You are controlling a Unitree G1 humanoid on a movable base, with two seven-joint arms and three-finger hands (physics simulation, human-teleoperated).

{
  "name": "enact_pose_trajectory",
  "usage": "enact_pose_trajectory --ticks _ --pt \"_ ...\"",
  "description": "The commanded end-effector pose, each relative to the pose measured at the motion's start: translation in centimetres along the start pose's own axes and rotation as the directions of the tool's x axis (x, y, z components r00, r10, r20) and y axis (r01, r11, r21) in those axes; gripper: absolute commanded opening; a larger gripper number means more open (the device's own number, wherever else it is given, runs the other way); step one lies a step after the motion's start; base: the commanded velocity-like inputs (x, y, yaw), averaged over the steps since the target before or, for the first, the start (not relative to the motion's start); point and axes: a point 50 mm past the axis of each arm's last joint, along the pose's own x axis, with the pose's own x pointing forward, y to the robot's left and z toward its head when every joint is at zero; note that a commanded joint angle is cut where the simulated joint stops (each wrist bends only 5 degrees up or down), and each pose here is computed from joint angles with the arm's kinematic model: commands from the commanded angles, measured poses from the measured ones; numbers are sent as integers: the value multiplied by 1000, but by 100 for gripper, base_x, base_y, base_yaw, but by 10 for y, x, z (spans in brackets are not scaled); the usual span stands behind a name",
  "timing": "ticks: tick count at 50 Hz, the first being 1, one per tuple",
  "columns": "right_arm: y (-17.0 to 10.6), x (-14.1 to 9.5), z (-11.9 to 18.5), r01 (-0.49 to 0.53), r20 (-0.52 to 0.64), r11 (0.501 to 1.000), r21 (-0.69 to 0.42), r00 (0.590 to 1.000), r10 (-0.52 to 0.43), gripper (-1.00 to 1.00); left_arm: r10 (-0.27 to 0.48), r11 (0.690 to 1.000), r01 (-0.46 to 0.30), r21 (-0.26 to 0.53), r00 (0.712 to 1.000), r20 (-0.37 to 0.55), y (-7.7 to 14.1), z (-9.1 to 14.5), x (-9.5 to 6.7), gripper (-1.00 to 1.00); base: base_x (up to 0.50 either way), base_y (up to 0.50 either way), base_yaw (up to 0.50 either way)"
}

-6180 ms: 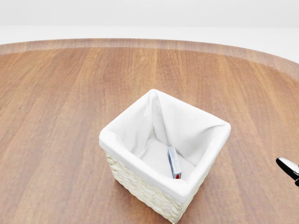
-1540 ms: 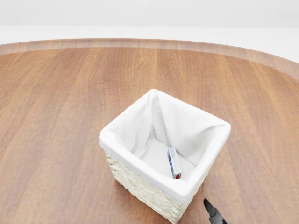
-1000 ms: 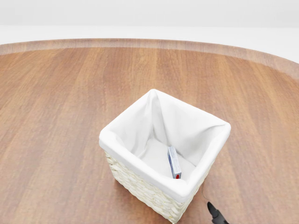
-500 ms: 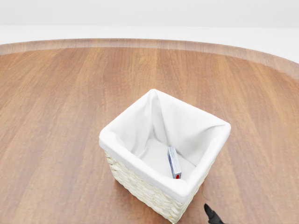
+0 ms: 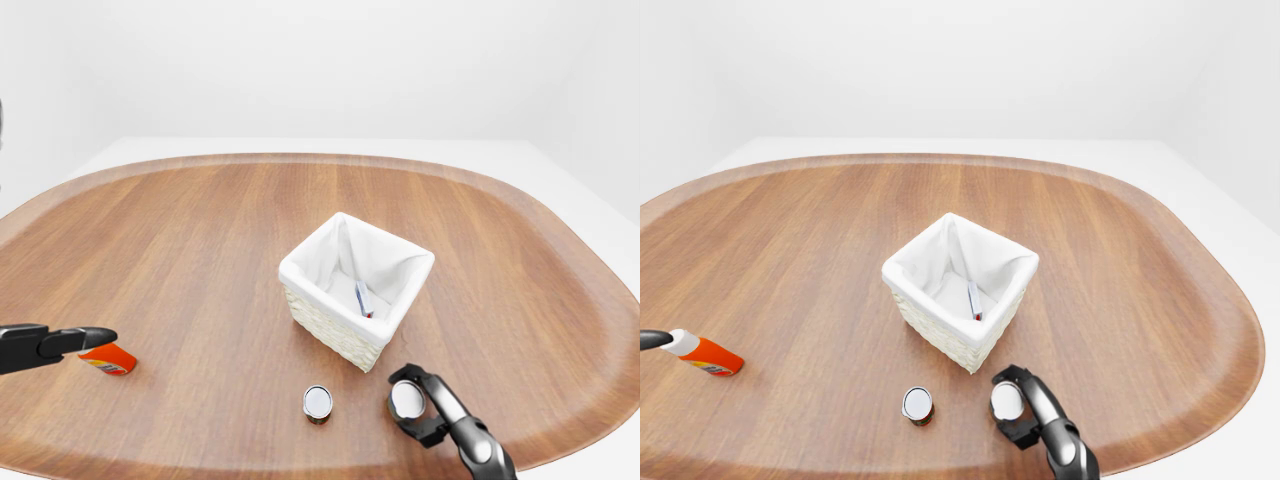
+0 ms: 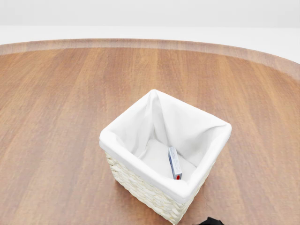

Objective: Pick up the alphabet soup and the cream cheese box, and put them in the basket.

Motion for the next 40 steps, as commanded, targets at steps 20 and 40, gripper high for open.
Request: enact_pose_trajectory --ticks 20,40 --pt "-16 -21 -6 67 9 994 86 998 -68 -100 42 999 -41 -14 997 68 3 12 3 100 0 0 0" --pt "-78 -27 17 441 75 880 175 886 -458 -100 44 999 -43 -28 997 57 1 10 3 100 0 0 0"
